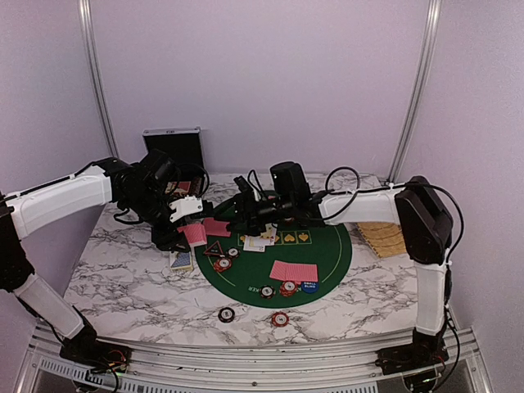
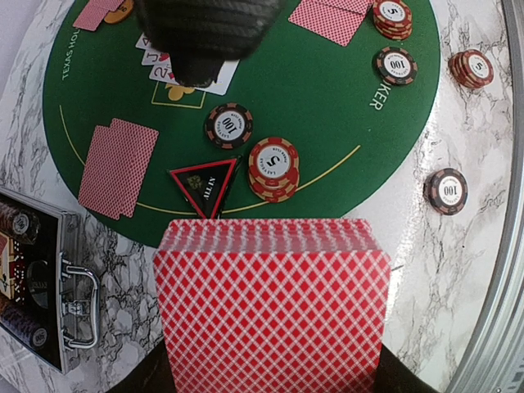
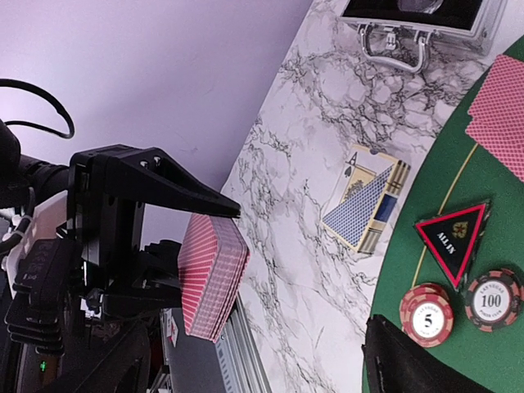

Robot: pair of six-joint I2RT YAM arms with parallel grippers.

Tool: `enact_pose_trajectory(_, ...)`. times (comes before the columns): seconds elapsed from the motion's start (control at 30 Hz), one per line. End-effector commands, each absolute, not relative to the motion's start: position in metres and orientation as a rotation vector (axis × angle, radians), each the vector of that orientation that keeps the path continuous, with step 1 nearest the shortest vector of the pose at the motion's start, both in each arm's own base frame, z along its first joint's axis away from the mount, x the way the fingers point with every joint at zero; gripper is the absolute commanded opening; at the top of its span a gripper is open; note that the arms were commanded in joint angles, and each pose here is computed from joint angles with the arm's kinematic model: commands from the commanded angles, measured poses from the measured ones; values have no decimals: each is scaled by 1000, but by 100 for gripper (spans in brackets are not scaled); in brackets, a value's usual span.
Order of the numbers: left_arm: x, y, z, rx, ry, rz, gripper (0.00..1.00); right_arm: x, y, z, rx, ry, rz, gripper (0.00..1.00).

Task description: Distribute texas hold em gaming equipment

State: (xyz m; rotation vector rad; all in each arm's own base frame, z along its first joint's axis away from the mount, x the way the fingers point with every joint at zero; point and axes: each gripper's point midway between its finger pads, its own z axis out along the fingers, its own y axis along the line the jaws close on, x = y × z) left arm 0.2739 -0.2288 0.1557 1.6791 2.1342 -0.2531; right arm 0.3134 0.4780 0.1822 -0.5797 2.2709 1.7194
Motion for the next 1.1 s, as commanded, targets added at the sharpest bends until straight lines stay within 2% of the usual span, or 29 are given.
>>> enact_pose_trajectory(0.0, 275, -235, 172, 1656, 2089, -285, 0, 300, 496, 191, -620, 2222, 1828, 88)
enact_pose_trajectory(1.07, 276, -239, 174, 1648, 2088, -306, 0, 284, 542, 205, -640, 2136, 2023, 86)
